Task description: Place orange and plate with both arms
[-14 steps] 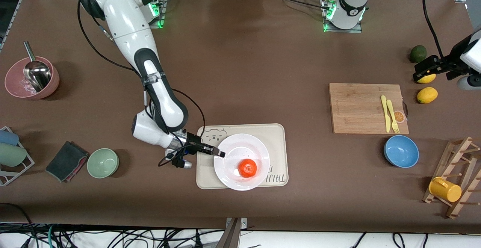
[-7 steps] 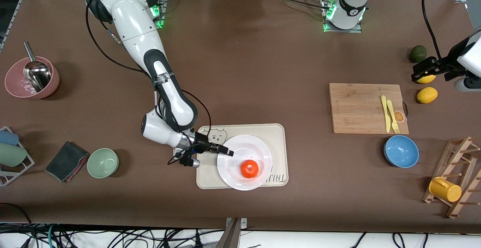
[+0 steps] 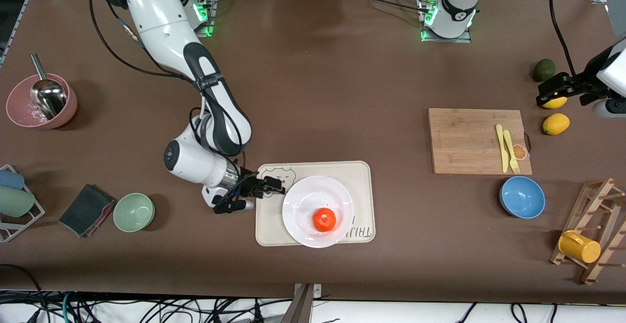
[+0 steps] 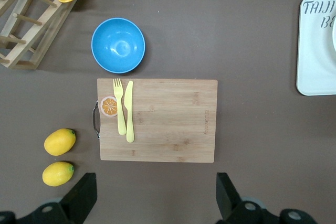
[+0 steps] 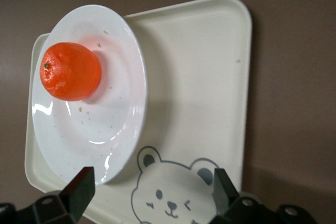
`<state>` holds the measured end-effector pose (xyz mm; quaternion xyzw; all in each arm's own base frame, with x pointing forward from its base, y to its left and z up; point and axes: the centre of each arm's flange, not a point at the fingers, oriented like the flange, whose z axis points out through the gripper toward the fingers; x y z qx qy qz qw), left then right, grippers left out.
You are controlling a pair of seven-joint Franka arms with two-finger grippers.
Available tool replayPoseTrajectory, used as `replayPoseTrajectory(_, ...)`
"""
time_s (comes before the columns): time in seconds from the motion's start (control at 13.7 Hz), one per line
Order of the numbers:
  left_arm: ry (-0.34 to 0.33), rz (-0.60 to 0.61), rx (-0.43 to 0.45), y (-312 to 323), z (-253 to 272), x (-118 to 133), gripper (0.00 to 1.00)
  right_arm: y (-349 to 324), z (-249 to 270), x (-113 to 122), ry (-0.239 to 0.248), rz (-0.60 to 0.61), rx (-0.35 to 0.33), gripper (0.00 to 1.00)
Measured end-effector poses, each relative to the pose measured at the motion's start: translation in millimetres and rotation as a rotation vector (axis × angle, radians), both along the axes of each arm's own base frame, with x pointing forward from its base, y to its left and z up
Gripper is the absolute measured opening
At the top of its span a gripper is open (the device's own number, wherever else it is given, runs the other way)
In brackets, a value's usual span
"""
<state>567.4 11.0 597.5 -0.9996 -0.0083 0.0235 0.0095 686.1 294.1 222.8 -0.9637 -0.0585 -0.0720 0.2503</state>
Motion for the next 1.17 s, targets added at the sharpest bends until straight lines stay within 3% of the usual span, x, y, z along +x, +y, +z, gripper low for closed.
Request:
replayPoseTrajectory(0.37,-0.011,-0.006,0.000,-3.2,4.2,1.1,1.00,-67.7,88.3,-2.9,0.028,0.262,-0.359,1.00)
replayPoseTrajectory(0.59,-0.036,-0.010,0.000,-4.9,6.4,3.9,1.00,-103.1,145.6,-11.3,0.066,0.323,-0.505,1.00)
replayPoseTrajectory(0.73,-0.042,-0.011,0.000,-5.0,7.0,4.6,1.00,-124.5,197.1,-23.4,0.106,0.337,-0.552,1.00)
replayPoseTrajectory(1.03,-0.043,-0.011,0.000,-5.2,7.3,4.8,1.00,-169.6,309.0,-60.5,0.278,0.327,-0.568,1.00)
replayPoseTrajectory(1.17,-0.043,-0.011,0.000,-5.2,7.4,4.8,1.00,-179.3,347.4,-77.6,0.340,0.327,-0.567,1.00)
